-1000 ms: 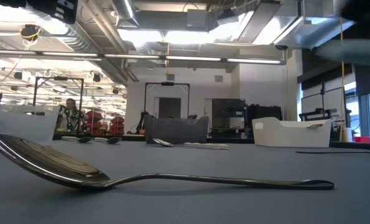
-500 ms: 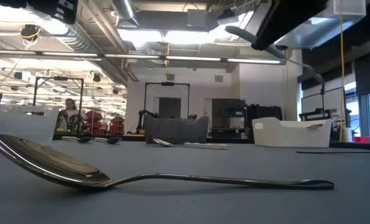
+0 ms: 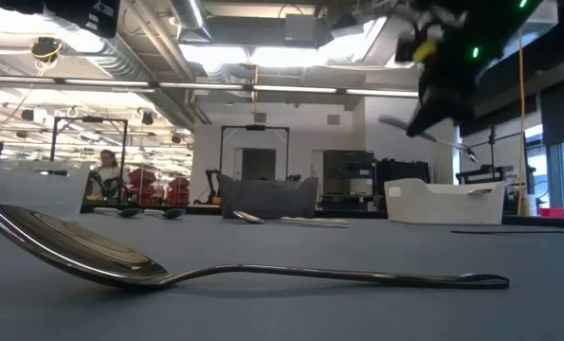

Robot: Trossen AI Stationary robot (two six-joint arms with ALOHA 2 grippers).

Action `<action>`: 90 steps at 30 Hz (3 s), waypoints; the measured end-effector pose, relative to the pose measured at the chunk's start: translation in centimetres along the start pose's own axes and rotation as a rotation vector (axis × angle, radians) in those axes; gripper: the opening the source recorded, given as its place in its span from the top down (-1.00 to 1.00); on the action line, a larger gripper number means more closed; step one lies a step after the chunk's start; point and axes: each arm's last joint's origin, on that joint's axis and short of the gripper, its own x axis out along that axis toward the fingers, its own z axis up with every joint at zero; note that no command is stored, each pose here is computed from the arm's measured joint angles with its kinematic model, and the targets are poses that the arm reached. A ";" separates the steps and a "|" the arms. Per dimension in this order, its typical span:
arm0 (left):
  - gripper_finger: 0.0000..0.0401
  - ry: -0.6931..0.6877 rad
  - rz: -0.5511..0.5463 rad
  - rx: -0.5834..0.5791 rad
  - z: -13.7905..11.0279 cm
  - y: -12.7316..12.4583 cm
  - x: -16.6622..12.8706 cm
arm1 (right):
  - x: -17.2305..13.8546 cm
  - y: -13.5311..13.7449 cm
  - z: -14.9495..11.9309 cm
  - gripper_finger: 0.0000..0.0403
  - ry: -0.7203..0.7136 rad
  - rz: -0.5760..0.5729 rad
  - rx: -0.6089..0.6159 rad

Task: Sort silverware by color (type)
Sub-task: Put the light blue spoon into the white bin, then put the left black spoon into the black bin

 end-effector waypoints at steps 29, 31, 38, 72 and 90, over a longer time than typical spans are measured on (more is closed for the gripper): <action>0.47 0.001 0.002 -0.008 0.0 0.0 0.0 | 12.1 -10.5 -4.2 0.89 0.257 -0.108 0.150; 0.47 0.000 0.002 -0.009 0.0 0.0 0.0 | 12.3 -10.8 -4.5 0.89 0.269 -0.117 0.166; 0.47 0.001 0.002 -0.008 0.0 0.0 0.0 | 12.4 -11.2 -4.7 0.68 0.281 -0.134 0.196; 0.47 0.082 -0.033 -0.052 -1.9 -1.5 2.9 | -3.6 15.3 3.1 0.24 -0.689 0.976 0.171; 0.47 0.080 -0.039 -0.056 -1.9 -1.7 2.8 | -0.9 23.6 5.9 0.24 -0.494 1.088 0.049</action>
